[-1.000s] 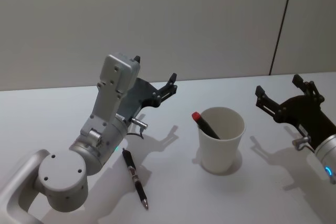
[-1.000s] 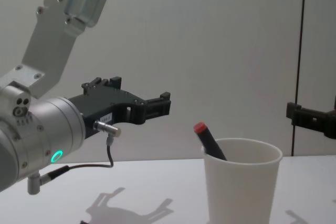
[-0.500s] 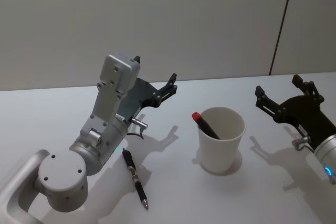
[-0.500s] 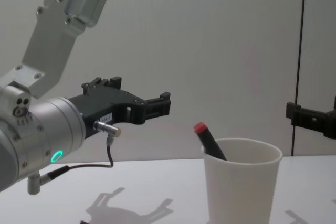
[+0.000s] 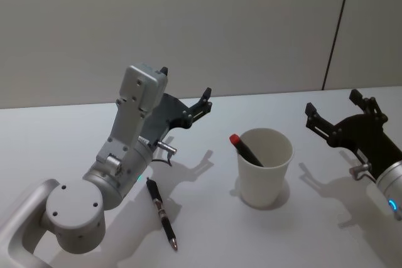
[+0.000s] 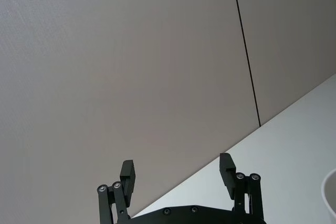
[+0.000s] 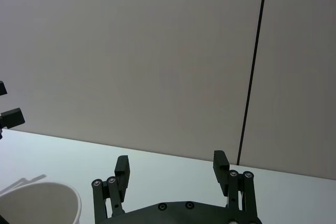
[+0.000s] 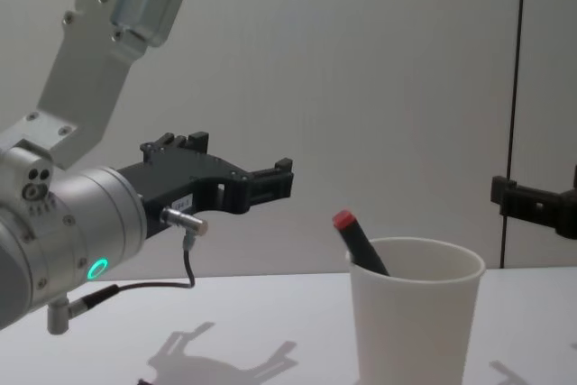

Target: Place the pen into the pen holder.

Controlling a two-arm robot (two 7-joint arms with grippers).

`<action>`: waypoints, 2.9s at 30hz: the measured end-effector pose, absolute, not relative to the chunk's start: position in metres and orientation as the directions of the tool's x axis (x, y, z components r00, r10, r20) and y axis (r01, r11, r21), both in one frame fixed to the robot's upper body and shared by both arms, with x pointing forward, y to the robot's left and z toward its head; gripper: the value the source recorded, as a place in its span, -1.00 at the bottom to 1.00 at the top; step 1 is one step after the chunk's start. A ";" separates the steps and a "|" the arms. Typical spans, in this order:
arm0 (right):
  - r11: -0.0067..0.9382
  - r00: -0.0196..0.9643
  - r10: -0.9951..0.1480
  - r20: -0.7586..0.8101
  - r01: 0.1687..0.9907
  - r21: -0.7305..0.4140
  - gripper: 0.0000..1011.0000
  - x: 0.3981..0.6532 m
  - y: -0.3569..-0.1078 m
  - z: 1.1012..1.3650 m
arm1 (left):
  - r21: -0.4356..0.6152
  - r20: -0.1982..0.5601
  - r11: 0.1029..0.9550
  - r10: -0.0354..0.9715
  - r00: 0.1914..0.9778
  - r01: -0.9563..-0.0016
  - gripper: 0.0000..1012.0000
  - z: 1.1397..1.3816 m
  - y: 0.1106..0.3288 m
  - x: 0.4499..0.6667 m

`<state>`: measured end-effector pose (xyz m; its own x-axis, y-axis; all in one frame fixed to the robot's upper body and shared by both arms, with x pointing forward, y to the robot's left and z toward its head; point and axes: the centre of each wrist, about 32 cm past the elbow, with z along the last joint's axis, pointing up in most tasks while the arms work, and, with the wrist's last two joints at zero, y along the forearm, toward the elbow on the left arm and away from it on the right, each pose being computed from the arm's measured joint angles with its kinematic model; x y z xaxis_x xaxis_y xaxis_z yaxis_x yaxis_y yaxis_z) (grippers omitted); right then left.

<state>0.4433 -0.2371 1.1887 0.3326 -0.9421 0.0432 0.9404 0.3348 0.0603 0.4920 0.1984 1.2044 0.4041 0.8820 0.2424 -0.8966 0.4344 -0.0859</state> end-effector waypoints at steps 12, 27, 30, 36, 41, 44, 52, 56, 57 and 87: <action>0.335 0.333 -0.942 0.043 0.940 0.060 0.98 0.443 -0.237 1.189 | -0.086 0.242 0.434 0.882 0.404 -0.897 0.98 1.204 0.198 0.492; 0.335 0.333 -0.942 0.043 0.940 0.060 0.98 0.443 -0.237 1.189 | -0.086 0.242 0.434 0.882 0.404 -0.897 0.98 1.204 0.198 0.492; 0.335 0.333 -0.942 0.043 0.940 0.060 0.98 0.443 -0.237 1.189 | -0.086 0.242 0.434 0.882 0.404 -0.897 0.98 1.204 0.198 0.492; 0.335 0.333 -0.942 0.043 0.940 0.060 0.98 0.443 -0.237 1.189 | -0.086 0.242 0.434 0.882 0.404 -0.897 0.98 1.204 0.198 0.492; 0.335 0.333 -0.942 0.043 0.940 0.060 0.98 0.443 -0.237 1.189 | -0.086 0.242 0.434 0.882 0.404 -0.897 0.98 1.204 0.198 0.492; 0.335 0.333 -0.942 0.043 0.940 0.060 0.98 0.443 -0.237 1.189 | -0.086 0.242 0.434 0.882 0.404 -0.897 0.98 1.204 0.198 0.492; 0.335 0.333 -0.942 0.043 0.940 0.060 0.98 0.443 -0.237 1.189 | -0.086 0.242 0.434 0.882 0.404 -0.897 0.98 1.204 0.198 0.492; 0.335 0.333 -0.942 0.043 0.940 0.060 0.98 0.443 -0.237 1.189 | -0.086 0.242 0.434 0.882 0.404 -0.897 0.98 1.204 0.198 0.492; 0.335 0.333 -0.942 0.043 0.940 0.060 0.98 0.443 -0.237 1.189 | -0.086 0.242 0.434 0.882 0.404 -0.897 0.98 1.204 0.198 0.492; 0.335 0.333 -0.942 0.043 0.940 0.060 0.98 0.443 -0.237 1.189 | -0.086 0.242 0.434 0.882 0.404 -0.897 0.98 1.204 0.198 0.492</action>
<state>0.4433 -0.2371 1.1887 0.3327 -0.9421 0.0433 0.9404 0.3348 0.0603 0.4920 0.1984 1.2044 0.4040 0.8821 0.2424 -0.8966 0.4343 -0.0860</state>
